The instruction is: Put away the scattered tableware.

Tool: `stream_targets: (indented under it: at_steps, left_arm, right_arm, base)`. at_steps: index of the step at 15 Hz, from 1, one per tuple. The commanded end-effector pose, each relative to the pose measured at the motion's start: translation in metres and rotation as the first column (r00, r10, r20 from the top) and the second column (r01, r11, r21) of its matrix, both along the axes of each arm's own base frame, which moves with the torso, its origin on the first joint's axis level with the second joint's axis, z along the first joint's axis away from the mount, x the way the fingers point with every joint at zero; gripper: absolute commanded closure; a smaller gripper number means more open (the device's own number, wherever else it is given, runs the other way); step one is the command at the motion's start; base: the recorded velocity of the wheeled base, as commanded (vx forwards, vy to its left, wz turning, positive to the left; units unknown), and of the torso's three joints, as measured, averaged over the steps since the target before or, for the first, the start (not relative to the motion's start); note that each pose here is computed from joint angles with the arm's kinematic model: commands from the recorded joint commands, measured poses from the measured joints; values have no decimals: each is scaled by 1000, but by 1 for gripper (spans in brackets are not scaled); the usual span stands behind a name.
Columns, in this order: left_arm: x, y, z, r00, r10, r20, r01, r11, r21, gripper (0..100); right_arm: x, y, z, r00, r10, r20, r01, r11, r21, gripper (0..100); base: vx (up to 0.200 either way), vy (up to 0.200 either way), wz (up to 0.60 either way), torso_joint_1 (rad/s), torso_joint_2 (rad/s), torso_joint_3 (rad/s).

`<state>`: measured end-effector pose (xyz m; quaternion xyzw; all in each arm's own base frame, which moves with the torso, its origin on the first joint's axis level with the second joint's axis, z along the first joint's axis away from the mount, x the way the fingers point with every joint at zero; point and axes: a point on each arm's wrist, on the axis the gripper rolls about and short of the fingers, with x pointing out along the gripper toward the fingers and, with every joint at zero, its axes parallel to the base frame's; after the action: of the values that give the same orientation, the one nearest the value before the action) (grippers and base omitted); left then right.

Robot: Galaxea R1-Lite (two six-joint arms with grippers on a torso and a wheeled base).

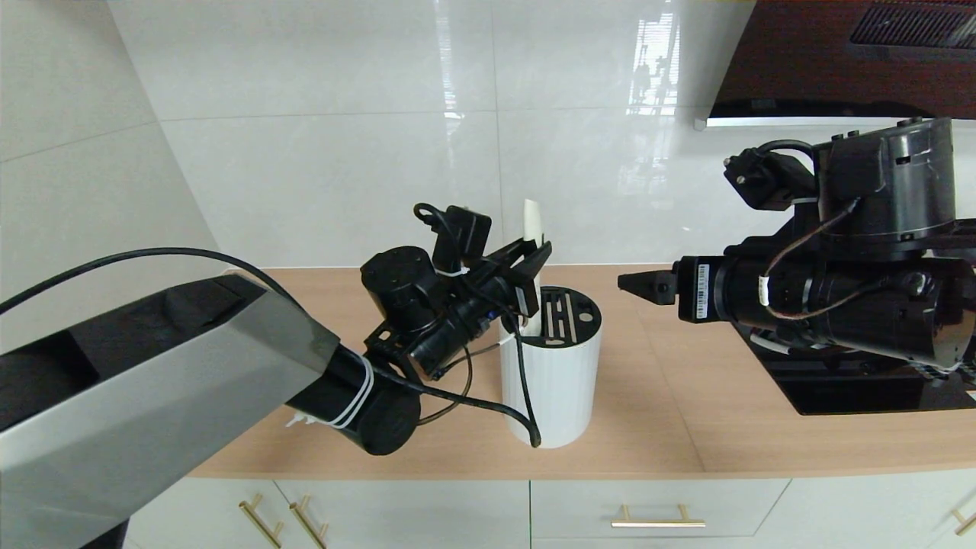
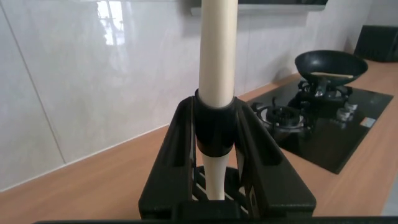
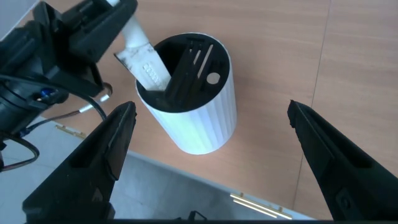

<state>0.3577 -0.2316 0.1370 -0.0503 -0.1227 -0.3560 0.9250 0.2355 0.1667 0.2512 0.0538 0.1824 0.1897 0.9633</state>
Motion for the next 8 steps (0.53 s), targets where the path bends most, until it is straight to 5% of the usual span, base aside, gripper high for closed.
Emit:
stream_targets:
  at_steps: [1,8]
  left_arm:
    - [0,-2,-7,1000,-4,-10,4,1000,13,100]
    - [3,-10,-37,999,-13,-49,16,998,53,100]
  right_arm:
    - [1,1,-1,1000,0,-3,0,1000,-3,0]
    - [1,1,-2,1000,0,-5,0,1000,-4,0]
  base:
    - [0,0,0,0,0,0]
    - [0,0,0,0,0,0]
